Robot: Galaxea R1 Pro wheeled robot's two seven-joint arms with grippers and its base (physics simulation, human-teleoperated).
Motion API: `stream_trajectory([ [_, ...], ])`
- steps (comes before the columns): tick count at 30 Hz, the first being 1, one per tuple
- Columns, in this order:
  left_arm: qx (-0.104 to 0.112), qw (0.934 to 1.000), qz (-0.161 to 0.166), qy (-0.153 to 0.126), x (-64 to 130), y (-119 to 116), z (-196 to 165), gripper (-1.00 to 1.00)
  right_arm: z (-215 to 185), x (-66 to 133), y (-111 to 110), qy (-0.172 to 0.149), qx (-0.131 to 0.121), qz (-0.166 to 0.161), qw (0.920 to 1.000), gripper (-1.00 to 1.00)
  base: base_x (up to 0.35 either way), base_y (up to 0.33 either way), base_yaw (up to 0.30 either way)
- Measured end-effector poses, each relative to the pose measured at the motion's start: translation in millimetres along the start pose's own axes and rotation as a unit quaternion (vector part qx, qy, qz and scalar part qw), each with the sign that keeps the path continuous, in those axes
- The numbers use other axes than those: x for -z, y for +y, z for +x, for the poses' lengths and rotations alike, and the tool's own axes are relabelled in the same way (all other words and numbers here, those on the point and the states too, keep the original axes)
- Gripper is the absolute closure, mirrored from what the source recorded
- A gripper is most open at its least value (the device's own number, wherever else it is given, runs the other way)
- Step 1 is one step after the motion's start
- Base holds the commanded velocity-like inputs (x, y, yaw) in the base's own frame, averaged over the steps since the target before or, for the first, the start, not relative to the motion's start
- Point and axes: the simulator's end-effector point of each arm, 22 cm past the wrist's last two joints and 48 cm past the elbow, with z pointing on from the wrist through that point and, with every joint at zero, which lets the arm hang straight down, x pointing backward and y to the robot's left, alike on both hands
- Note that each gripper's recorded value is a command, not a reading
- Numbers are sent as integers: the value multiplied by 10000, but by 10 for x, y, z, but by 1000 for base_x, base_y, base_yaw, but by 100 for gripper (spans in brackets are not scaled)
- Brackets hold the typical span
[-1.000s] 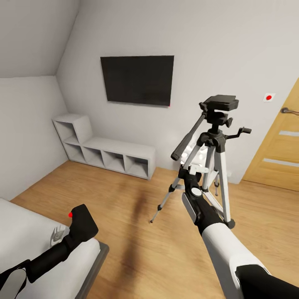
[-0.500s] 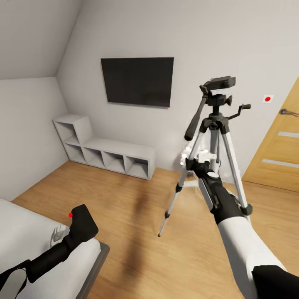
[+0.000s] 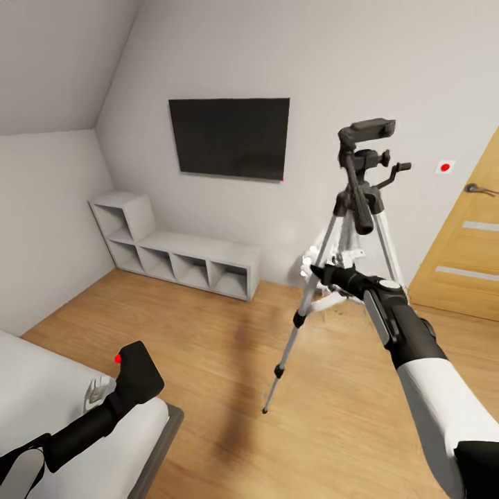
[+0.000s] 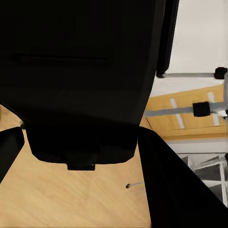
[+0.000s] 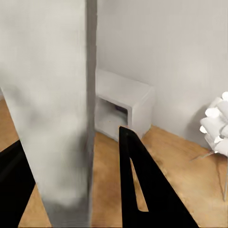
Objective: Attach the digital camera to the camera tripod in the bedroom.
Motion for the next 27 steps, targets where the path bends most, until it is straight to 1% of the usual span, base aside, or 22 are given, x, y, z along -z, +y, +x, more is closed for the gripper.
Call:
stream_trajectory([
  [1, -1, 10000, -1, 0, 6, -7, -1, 100, -47, 45, 63, -107, 3, -302, 9995, 100, 0, 0, 0],
  [2, 1, 10000, 0, 0, 13, -14, -1, 100, -61, 74, 87, -138, 27, -442, 9989, 100, 0, 0, 0],
  [3, 0, 10000, -1, 0, 18, -19, -2, 100, -62, 97, 85, -155, 154, -516, 9984, 100, 0, 0, 0],
  [4, 0, 10000, 3, 2, 24, -29, 0, 100, -91, 175, 156, -252, 261, -892, 9954, 100, 0, 0, 0],
  [5, 1, 10000, 7, 3, 31, -38, 1, 100, -98, 231, 270, -320, 115, -1236, 9918, 100, 0, 0, 0],
  [6, 1, 10000, 2, 6, 34, -40, 1, 100, -39, 278, 314, -280, 94, -1460, 9888, 100, 0, 0, 0],
  [7, 0, 10000, 4, 5, 41, -48, 1, 100, 15, 291, 267, -191, 276, -1410, 9894, 100, 0, 0, 0],
  [8, 0, 10000, 6, 5, 48, -56, 1, 100, 27, 313, 252, -169, 355, -1428, 9890, 100, 0, 0, 0],
  [9, 0, 10000, 5, 6, 53, -61, 1, 100, 17, 338, 266, -199, 270, -1511, 9879, 100, 0, 0, 0],
  [11, 0, 10000, 4, 7, 65, -73, 1, 100, 55, 376, 219, -174, 391, -1536, 9872, 100, 0, 0, 0],
  [12, 0, 10000, 7, 6, 73, -81, 2, 100, 12, 402, 240, -252, 272, -1611, 9862, 100, 0, 0, 0],
  [14, 0, 10000, 4, 8, 83, -90, 2, 100, 102, 436, 228, -100, 490, -1679, 9845, 100, 0, 0, 0],
  [15, 1, 10000, 5, 7, 83, -91, 2, 100, 69, 467, 261, -175, 400, -1800, 9827, 100, 0, 0, 0],
  [16, -1, 10000, 3, 1, 85, -90, -2, 100, 123, 553, 349, -111, 396, -2145, 9759, 100, 0, 0, 0],
  [18, -3, 10000, 2, -1, 84, -89, -3, 100, 207, 579, 348, 11, 492, -2228, 9736, 100, 0, 0, 0],
  [19, -2, 10000, 4, 0, 84, -91, -2, 100, 175, 596, 370, -48, 382, -2296, 9725, 100, 0, 0, 0],
  [20, -7, 10000, 0, 3, 80, -89, 1, 100, 242, 600, 364, 58, 422, -2313, 9719, 100, 0, 0, 0],
  [21, -12, 10000, -6, 4, 77, -87, 3, 100, 245, 605, 355, 54, 428, -2316, 9719, 100, 16, -72, 0],
  [22, -22, 10000, -8, -2, 77, -89, 5, 100, 218, 641, 344, 18, 337, -2366, 9710, 100, 41, -161, 0],
  [24, -29, 10000, -18, -3, 71, -84, 6, 100, 395, 664, 270, 272, 478, -2307, 9715, 100, 54, -208, 0],
  [25, -30, 10000, -16, -5, 73, -86, 6, 100, 378, 691, 280, 204, 367, -2345, 9712, 100, 63, -243, 0],
  [27, -32, 10000, -22, -7, 72, -82, 5, 100, 592, 736, 243, 421, 357, -2314, 9713, 100, 67, -279, 0],
])
